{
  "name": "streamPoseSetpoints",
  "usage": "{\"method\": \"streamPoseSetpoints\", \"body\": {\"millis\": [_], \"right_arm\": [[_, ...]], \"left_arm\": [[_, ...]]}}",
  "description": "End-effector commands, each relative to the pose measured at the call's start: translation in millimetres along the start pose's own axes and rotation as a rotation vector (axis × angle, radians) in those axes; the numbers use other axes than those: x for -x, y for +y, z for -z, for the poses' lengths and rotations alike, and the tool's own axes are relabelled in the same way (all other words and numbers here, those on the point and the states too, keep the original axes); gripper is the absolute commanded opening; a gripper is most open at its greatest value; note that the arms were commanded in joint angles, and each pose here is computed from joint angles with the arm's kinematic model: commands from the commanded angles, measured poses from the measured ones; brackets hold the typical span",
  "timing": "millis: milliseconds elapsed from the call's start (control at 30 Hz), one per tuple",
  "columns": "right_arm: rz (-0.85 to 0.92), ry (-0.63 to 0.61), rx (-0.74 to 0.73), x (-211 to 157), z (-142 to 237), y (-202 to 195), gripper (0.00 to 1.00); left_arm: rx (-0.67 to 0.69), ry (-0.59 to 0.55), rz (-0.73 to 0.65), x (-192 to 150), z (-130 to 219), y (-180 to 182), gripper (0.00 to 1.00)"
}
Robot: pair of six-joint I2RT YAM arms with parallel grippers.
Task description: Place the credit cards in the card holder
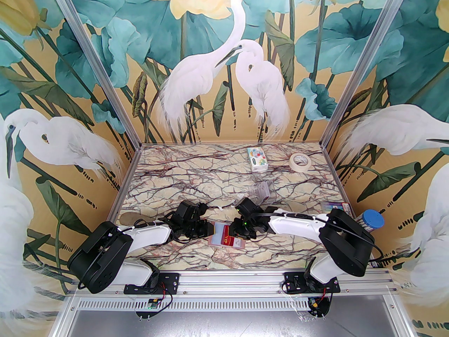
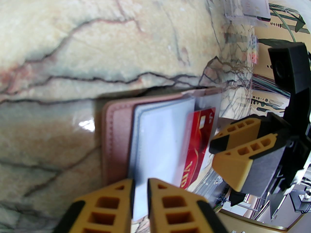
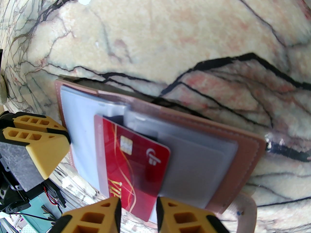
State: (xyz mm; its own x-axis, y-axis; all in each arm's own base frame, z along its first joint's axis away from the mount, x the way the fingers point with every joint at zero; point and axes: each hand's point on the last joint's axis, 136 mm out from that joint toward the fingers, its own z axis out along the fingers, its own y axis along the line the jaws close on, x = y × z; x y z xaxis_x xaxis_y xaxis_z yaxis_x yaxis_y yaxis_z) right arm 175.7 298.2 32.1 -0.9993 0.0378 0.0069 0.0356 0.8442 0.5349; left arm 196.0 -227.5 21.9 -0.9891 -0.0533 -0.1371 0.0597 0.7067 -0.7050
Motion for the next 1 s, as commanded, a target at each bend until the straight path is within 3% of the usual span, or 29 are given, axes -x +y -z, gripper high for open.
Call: {"method": "streamPoseSetpoints", "body": {"millis": [0, 967], "right_arm": [[-0.006, 0.001, -0.004, 0.7, -1.8, 5.2, 0.30], [0.020, 0.030, -0.004, -4.0, -11.4, 17.8, 0.31]], "left_arm": [[0.064, 0.024, 0.015, -9.7, -2.5, 16.0, 0.17], [0.062, 0.028, 0.017, -11.0, -2.7, 16.4, 0.17]]}}
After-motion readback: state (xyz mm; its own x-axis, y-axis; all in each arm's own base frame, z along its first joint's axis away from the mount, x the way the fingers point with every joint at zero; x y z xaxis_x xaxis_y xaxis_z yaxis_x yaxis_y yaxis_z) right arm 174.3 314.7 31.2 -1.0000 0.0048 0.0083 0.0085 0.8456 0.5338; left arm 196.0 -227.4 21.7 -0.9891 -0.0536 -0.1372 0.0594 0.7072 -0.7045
